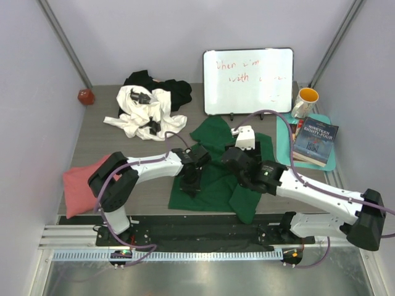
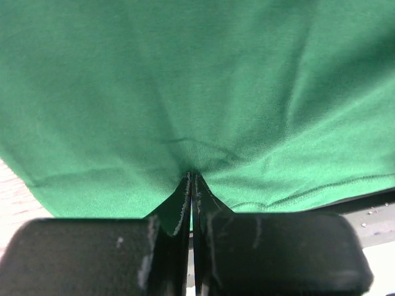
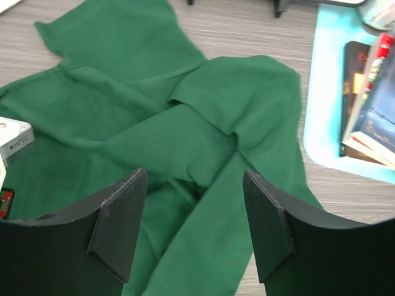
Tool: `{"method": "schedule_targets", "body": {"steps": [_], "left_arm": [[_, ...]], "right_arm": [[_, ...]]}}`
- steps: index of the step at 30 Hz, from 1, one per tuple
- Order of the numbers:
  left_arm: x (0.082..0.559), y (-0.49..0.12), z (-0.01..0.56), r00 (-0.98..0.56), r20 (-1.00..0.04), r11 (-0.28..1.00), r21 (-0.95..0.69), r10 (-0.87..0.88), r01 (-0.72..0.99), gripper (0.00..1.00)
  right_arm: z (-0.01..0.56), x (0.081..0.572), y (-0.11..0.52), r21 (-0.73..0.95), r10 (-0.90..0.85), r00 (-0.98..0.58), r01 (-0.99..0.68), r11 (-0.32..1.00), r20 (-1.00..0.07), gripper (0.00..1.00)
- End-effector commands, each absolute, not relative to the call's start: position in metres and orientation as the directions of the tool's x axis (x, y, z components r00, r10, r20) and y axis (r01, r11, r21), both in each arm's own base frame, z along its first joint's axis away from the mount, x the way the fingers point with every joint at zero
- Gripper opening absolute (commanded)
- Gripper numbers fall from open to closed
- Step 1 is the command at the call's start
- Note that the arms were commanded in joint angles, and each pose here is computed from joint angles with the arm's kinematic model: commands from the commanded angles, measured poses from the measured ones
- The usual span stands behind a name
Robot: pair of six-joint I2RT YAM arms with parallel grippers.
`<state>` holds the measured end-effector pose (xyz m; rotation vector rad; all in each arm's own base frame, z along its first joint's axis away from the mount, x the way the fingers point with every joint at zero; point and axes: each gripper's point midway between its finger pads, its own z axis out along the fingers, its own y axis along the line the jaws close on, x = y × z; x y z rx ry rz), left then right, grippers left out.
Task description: Fold and stack the t-shirts
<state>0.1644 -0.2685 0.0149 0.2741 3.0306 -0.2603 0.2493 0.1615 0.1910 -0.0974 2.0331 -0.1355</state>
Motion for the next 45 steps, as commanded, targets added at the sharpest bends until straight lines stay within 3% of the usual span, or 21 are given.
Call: {"method": "schedule_targets", "body": {"steps": [1,8,16,20,24,27,28,29,32,34,45], "left_arm": [[0.153,-0.221,0.006,-0.99,-0.063,0.992,0.001,0.125,0.125,0.0],[0.164,-0.183,-0.003,-0.999,-0.034,0.999,0.052,-0.006,-0.007,0.0],[0.238,-0.129,0.039,-0.945,-0.229,0.962,0.086,-0.233,-0.258,0.0],[0.271,-0.103,0.051,-0.908,-0.274,0.93,0.096,-0.317,-0.354,0.0],[0.299,-0.084,0.053,-0.861,-0.281,0.892,0.035,-0.424,-0.451,0.0],[0.31,-0.099,0.069,-0.878,-0.262,0.915,-0.061,-0.401,-0.399,0.01],[0.309,-0.105,0.074,-0.882,-0.266,0.921,-0.083,-0.388,-0.38,0.11],[0.308,-0.111,0.078,-0.889,-0.271,0.929,-0.097,-0.37,-0.357,0.29],[0.295,-0.124,0.089,-0.903,-0.295,0.95,-0.095,-0.314,-0.299,0.54],[0.283,-0.133,0.095,-0.912,-0.295,0.958,-0.111,-0.285,-0.264,0.6],[0.219,-0.119,0.042,-0.955,-0.155,0.968,-0.041,-0.252,-0.248,0.61]], "right_arm": [[0.22,0.265,0.187,-0.037,-0.047,-0.406,-0.033,0.999,-0.913,0.69],[0.243,0.268,0.181,0.007,-0.01,-0.373,-0.044,0.999,-0.928,0.68],[0.26,0.264,0.167,0.029,0.017,-0.343,-0.03,0.999,-0.939,0.68],[0.261,0.265,0.165,0.015,0.004,-0.348,-0.028,0.999,-0.938,0.68],[0.262,0.265,0.164,0.008,-0.002,-0.348,-0.027,1.0,-0.937,0.68],[0.261,0.266,0.158,-0.004,-0.008,-0.351,-0.011,1.0,-0.936,0.7],[0.26,0.266,0.158,-0.007,-0.01,-0.356,-0.011,1.0,-0.935,0.71],[0.259,0.267,0.157,-0.009,-0.011,-0.358,-0.008,1.0,-0.934,0.71],[0.255,0.268,0.158,-0.001,-0.003,-0.367,-0.007,1.0,-0.93,0.72],[0.252,0.269,0.16,-0.003,-0.006,-0.377,-0.01,1.0,-0.926,0.72],[0.246,0.27,0.162,-0.01,-0.013,-0.39,-0.01,1.0,-0.921,0.72]]}}
